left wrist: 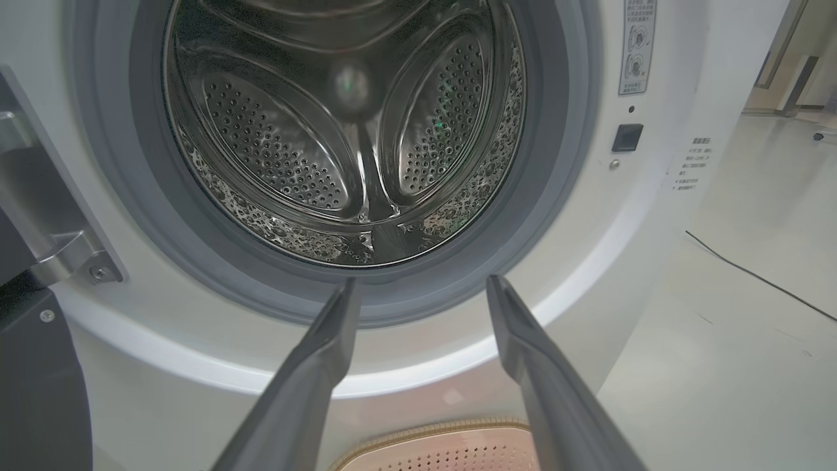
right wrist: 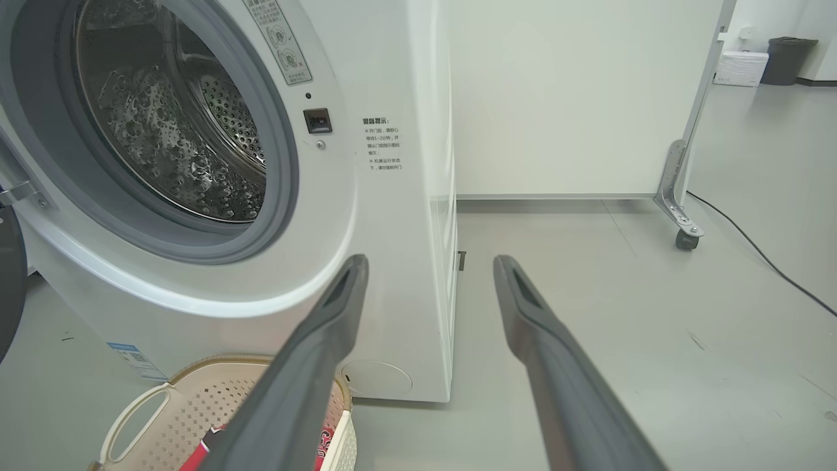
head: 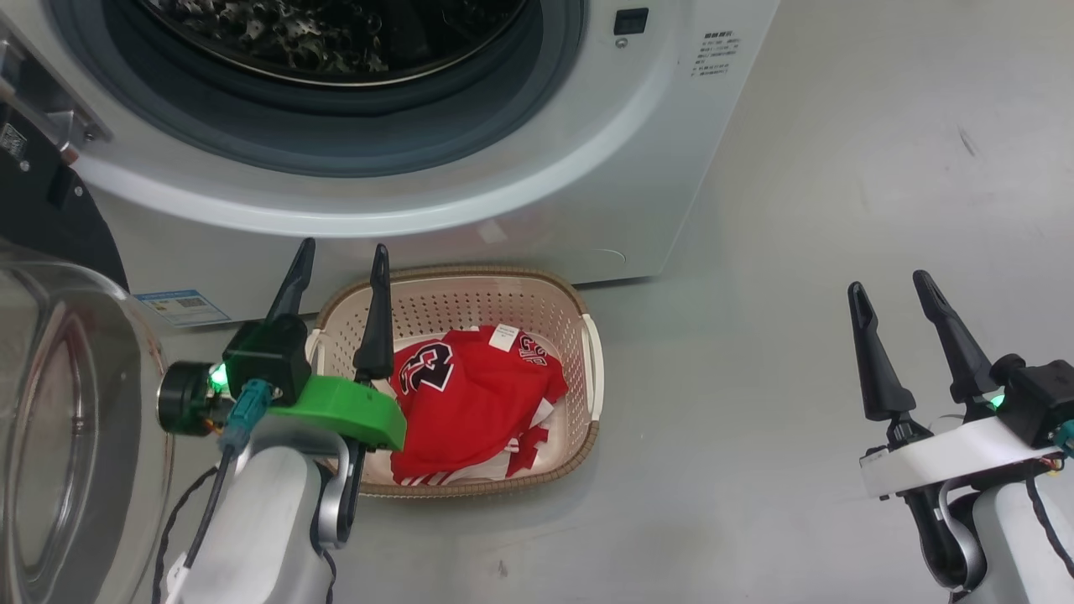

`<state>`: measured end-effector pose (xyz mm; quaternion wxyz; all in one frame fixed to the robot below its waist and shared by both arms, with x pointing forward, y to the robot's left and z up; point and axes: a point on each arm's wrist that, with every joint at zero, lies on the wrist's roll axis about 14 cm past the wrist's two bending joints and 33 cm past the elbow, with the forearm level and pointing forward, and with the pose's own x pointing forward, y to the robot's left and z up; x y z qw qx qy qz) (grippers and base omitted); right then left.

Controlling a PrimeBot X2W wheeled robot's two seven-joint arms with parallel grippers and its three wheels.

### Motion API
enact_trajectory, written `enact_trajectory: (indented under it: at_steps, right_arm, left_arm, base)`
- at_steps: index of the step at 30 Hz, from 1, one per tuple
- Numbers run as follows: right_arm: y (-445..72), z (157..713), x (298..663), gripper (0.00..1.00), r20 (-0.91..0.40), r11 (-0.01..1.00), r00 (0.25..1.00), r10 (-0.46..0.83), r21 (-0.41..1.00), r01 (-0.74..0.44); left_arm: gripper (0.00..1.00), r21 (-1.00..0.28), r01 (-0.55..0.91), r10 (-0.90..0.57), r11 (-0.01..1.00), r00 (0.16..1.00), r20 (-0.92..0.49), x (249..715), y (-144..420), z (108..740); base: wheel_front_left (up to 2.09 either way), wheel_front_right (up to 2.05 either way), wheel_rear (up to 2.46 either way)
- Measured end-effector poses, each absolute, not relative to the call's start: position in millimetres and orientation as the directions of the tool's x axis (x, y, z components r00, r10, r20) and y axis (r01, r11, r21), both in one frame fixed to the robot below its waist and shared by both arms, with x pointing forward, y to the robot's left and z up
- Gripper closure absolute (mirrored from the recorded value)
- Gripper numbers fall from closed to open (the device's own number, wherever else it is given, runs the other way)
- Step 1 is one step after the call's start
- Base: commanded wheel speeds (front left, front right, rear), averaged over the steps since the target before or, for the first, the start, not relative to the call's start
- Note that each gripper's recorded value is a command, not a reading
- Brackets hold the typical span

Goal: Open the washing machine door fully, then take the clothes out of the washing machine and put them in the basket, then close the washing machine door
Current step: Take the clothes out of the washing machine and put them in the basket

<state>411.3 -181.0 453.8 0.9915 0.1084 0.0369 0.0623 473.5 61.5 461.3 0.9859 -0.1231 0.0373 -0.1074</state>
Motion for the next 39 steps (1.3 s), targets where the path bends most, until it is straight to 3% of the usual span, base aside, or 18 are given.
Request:
enact_trajectory:
  at_steps: [18,39]
  right_arm:
    - [-164.8,474.4,376.1,0.00,-0.016,0.966,0.986,0.164,0.206,-0.157]
    - [-155.7,476.4,362.2,0.00,-0.012,0.963,0.983,0.183,0.205,-0.177]
  left_arm:
    - [0.00,-0.194,0.130,-0.144,0.972,0.988,-0.061,403.5,93.8,465.9]
    - [0.00,-0.114,0.084,-0.089,0.990,0.995,-0.040,381.0,117.1,477.7]
  base:
    - [0.00,0.00,0.00]
    - [0.00,0.00,0.00]
